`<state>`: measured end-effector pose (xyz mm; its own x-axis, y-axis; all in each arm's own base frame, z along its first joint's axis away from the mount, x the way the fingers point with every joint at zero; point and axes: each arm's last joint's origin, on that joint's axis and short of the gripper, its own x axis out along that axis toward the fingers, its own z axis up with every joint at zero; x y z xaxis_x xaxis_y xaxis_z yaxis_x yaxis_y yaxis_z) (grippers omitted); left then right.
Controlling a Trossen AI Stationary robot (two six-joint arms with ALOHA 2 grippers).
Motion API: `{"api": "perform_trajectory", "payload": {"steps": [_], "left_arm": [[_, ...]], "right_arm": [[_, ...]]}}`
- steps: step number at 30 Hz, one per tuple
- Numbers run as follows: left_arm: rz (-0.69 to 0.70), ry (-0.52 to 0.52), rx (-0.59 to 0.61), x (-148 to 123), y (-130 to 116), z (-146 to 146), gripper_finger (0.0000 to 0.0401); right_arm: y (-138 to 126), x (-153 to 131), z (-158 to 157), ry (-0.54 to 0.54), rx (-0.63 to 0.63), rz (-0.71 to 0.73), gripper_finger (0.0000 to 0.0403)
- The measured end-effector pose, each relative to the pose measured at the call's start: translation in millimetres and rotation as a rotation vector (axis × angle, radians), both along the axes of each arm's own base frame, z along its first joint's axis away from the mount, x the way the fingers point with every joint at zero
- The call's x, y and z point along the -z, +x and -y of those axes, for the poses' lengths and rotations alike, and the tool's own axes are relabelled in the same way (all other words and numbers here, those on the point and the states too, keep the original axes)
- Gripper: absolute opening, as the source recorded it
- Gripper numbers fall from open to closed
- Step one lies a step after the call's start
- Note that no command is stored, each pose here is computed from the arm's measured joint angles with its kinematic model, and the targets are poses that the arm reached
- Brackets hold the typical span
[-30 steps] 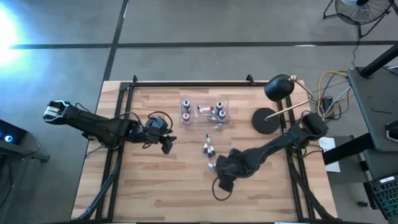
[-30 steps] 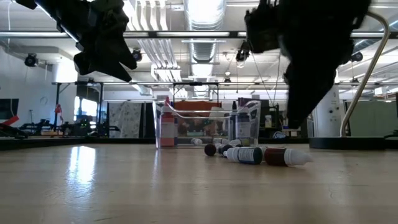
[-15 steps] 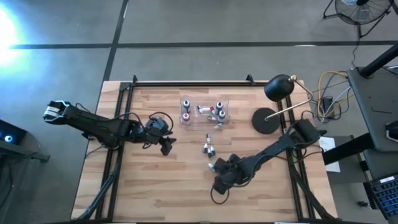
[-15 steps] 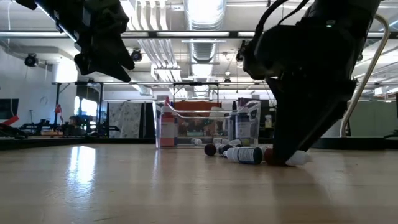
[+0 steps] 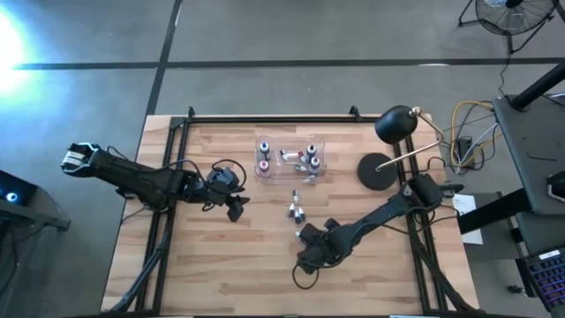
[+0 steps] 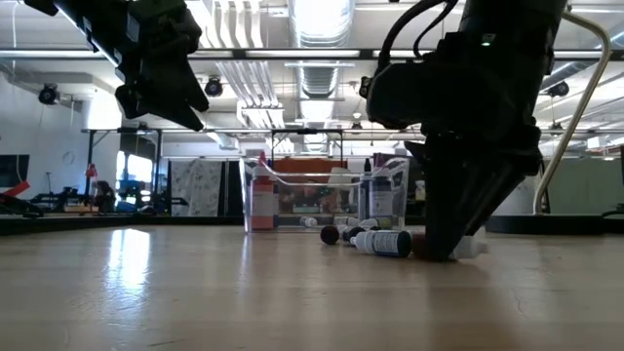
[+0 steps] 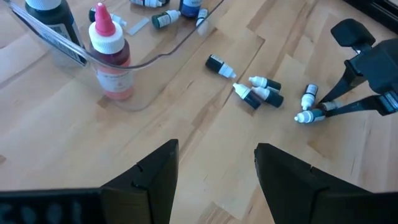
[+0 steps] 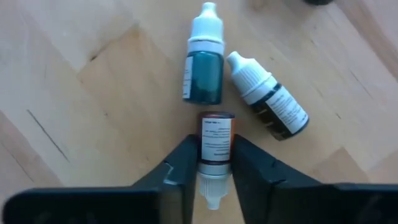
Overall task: Pick & Place food coloring
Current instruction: Put the small red food coloring bottle into the transparent bin, then put the small blue food coloring bottle into the transparent bin
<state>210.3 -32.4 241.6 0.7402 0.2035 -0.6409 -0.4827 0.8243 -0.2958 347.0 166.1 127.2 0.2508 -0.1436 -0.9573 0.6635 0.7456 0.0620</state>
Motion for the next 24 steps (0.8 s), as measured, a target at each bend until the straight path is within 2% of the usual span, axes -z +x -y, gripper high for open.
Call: {"api": "perform_trajectory", "payload": {"steps": [2, 5, 8, 11, 14, 16, 18, 20, 24], "left_arm": [[-0.001, 0.004, 0.002, 0.1, 0.0, -0.1, 0.0186], [-0.004, 0.015, 0.01, 0.2, -0.1, 0.0, 0.0186], [-0.004, 0.017, 0.011, 0.3, -0.1, -0.1, 0.0186], [-0.005, 0.025, 0.019, 0.1, 0.0, -0.1, 0.0186], [-0.006, 0.033, 0.025, 0.0, 0.1, -0.1, 0.0186], [-0.006, 0.034, 0.025, 0.0, 0.0, -0.1, 0.0186], [-0.005, 0.035, 0.024, 0.0, 0.1, -0.1, 0.0186], [-0.006, 0.035, 0.023, 0.0, 0.0, -0.1, 0.0186], [0.0, 0.015, 0.006, 0.0, 0.0, -0.2, 0.0186]], "right_arm": [[-1.2, -6.7, 4.5, 0.025, 0.06, 0.023, 0.005], [-4.4, -25.5, 15.4, 0.009, 0.147, 0.098, 0.0048], [-4.6, -71.0, 37.3, -0.04, 0.234, 0.279, 0.0047], [-5.4, -113.9, 69.0, -0.121, 0.299, 0.452, 0.005], [-7.1, -152.3, 109.2, -0.213, 0.368, 0.6, 0.0074], [-7.5, -170.7, 140.0, -0.225, 0.406, 0.663, 0.0094], [-4.1, -177.6, 168.0, -0.176, 0.382, 0.687, 0.0113], [1.1, -176.4, 188.3, -0.082, 0.337, 0.698, 0.0133], [2.8, -176.3, 200.1, 0.054, 0.259, 0.697, 0.0181]]}}
